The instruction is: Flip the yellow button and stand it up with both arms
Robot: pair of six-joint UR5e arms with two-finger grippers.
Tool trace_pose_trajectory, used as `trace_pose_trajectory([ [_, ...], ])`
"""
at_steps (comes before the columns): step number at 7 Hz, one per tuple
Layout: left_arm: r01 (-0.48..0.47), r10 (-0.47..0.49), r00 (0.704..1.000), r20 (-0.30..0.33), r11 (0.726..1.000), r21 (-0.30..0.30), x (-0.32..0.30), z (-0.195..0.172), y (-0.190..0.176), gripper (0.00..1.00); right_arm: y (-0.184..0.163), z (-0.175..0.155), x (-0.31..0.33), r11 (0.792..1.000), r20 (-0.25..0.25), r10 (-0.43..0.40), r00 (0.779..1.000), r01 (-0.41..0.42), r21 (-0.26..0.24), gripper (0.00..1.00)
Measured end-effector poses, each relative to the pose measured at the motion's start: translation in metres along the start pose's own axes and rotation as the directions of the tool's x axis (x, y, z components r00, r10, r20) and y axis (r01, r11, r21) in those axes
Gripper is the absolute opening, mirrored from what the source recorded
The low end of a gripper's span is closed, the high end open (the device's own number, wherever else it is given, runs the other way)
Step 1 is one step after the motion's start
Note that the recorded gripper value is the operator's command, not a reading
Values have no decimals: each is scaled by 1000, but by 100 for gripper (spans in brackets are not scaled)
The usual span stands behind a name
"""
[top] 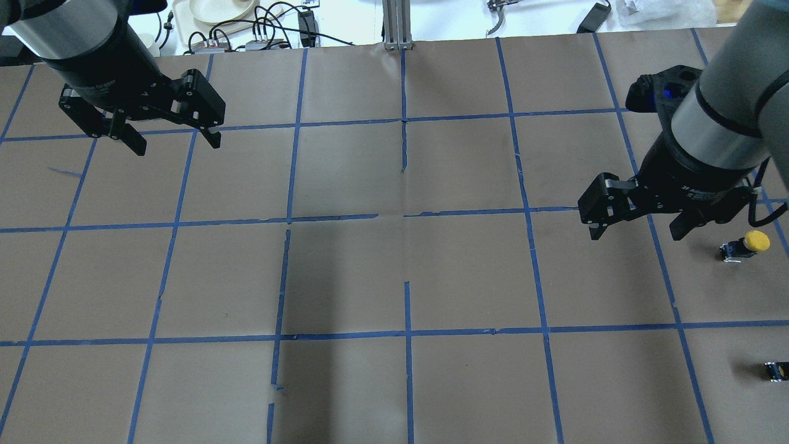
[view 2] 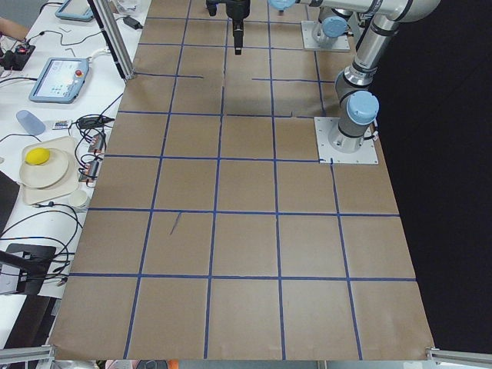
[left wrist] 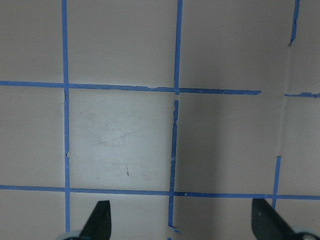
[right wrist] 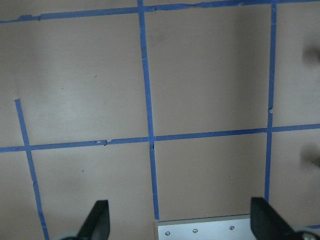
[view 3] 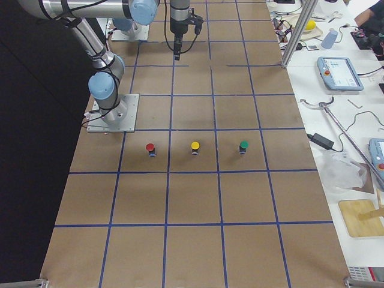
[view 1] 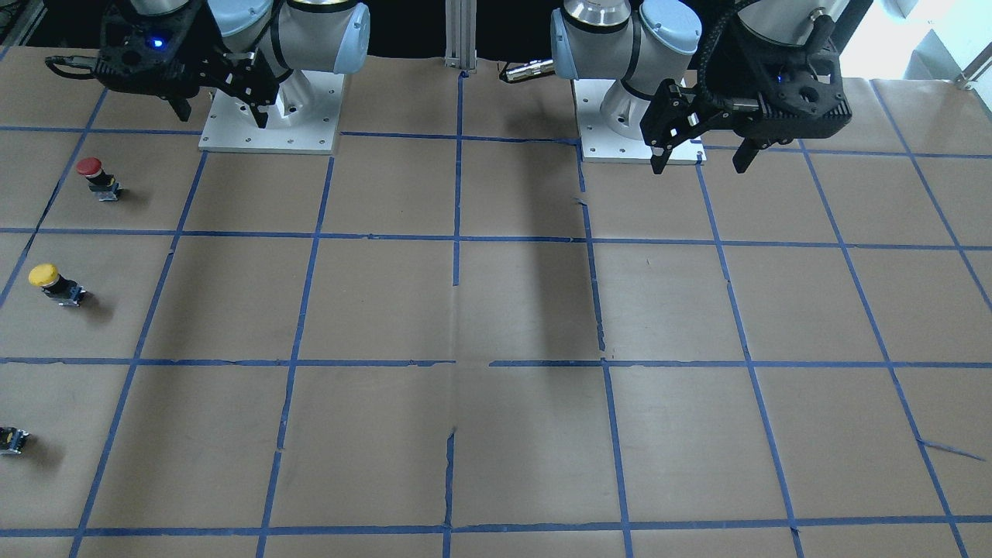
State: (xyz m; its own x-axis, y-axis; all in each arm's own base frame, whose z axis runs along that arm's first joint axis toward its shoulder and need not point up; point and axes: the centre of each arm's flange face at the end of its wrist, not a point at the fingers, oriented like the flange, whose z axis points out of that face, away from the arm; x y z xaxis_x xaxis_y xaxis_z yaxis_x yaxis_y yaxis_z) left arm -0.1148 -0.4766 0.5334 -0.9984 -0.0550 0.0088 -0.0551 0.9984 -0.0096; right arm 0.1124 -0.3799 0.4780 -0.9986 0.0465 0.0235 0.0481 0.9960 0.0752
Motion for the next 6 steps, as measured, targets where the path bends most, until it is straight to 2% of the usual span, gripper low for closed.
trace_pose_trajectory([
  [6, 0, 0, 1000, 0, 1000, 0, 0, 0, -1, 100, -54, 2, -13, 999, 10, -27, 1000, 28, -31, 100],
])
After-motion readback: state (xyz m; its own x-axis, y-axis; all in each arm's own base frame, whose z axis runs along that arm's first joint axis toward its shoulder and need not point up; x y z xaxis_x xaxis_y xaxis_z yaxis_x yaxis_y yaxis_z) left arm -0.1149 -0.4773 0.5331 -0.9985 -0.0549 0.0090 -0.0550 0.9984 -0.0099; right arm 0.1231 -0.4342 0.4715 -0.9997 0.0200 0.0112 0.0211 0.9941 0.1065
